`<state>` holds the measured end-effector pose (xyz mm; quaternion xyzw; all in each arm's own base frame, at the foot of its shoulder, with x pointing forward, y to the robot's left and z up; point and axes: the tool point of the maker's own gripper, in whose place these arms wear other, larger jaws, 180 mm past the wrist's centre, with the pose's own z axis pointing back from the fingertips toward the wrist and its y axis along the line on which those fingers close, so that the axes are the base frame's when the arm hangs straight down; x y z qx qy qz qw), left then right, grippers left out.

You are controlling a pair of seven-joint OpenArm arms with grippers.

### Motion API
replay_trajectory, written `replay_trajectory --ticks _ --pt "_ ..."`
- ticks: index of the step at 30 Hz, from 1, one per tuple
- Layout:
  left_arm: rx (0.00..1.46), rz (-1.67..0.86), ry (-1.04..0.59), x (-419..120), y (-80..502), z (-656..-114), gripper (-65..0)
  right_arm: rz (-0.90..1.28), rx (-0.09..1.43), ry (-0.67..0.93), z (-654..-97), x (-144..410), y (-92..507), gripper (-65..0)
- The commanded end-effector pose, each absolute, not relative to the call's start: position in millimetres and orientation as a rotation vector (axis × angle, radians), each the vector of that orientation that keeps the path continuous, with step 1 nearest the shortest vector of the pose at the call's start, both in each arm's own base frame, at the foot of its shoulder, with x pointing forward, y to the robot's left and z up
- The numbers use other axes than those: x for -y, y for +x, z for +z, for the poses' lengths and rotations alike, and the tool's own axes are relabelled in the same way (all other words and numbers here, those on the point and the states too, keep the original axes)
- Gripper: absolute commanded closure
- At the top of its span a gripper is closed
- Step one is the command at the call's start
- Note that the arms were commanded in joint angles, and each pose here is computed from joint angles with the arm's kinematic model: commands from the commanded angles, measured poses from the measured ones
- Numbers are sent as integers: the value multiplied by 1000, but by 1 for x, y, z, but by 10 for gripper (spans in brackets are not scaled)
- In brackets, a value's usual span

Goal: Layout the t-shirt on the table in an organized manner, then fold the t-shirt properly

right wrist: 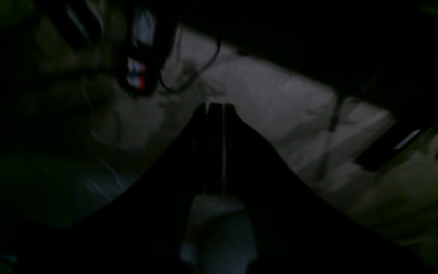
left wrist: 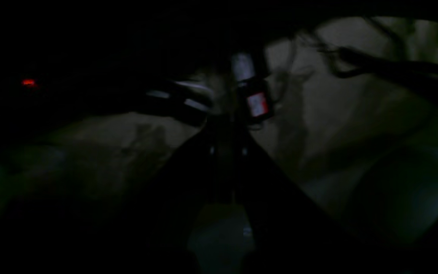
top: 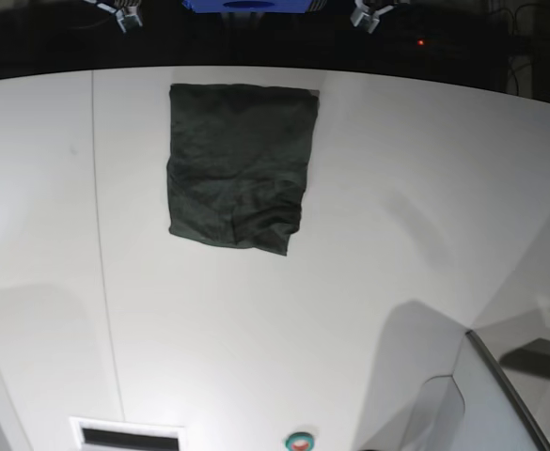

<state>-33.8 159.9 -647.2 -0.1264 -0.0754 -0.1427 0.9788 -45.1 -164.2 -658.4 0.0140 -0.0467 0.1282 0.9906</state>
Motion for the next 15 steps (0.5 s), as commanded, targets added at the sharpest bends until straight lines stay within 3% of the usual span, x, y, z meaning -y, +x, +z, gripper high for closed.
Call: replay_trajectory --ticks 1,15 --pt "154 -290 -247 -166 -36 -646 0 225 85 11 -657 171 -53 -14" --pt "167 -291 -243 -168 -30 -646 0 130 82 -85 -650 226 -58 -14"
